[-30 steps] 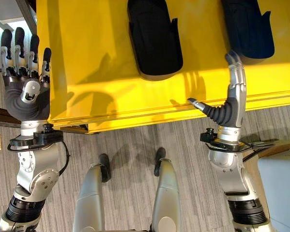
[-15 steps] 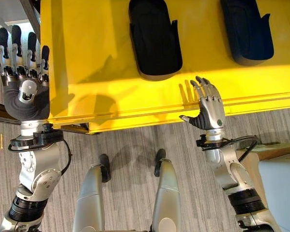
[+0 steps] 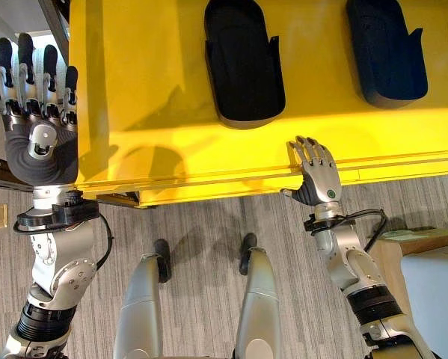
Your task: Move parts from the plastic box to the shelf.
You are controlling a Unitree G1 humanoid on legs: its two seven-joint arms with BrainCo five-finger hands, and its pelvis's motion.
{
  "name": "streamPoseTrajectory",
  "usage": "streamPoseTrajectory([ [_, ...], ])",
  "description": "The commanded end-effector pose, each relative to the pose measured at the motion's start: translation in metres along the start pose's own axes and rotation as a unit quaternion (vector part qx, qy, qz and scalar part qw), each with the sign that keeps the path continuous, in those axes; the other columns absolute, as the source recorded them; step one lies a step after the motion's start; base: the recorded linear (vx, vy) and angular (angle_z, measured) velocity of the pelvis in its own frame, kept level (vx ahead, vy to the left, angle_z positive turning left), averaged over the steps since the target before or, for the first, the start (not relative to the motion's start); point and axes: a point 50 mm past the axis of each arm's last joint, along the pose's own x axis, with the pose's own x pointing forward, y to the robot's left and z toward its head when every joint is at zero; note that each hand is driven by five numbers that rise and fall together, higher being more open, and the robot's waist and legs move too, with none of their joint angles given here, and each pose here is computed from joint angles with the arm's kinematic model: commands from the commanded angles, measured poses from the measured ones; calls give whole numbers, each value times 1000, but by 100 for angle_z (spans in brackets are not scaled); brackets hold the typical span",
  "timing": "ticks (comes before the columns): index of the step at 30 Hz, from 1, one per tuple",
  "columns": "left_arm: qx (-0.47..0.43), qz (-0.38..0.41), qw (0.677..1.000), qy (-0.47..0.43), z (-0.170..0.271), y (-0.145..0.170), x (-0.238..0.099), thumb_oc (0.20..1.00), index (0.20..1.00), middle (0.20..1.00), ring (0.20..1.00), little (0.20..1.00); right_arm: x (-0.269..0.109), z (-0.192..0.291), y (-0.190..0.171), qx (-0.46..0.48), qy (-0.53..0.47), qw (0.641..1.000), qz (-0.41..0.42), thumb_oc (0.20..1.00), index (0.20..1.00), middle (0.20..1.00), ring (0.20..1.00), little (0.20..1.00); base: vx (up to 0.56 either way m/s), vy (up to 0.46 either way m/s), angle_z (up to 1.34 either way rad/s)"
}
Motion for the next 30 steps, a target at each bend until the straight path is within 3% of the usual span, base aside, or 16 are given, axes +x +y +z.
streamPoseTrajectory([
  [1, -5, -28, 998, -56, 15, -8, 5, 1000, 1000, 1000, 1000, 1000, 14, 10, -10, -8, -36, 999, -19, 1000, 1000, 1000, 1000, 1000, 0, 0, 0],
  [12, -7, -31, 998, -51, 13, -10, 5, 1000, 1000, 1000, 1000, 1000, 22, 42, -3, 23, -104, 994, 5, 1000, 1000, 1000, 1000, 1000, 0, 0, 0],
  [30, -12, -30, 998, -54, 13, -12, 6, 1000, 1000, 1000, 1000, 1000, 27, 64, 8, 54, -134, 989, 28, 1000, 1000, 1000, 1000, 1000, 0, 0, 0],
])
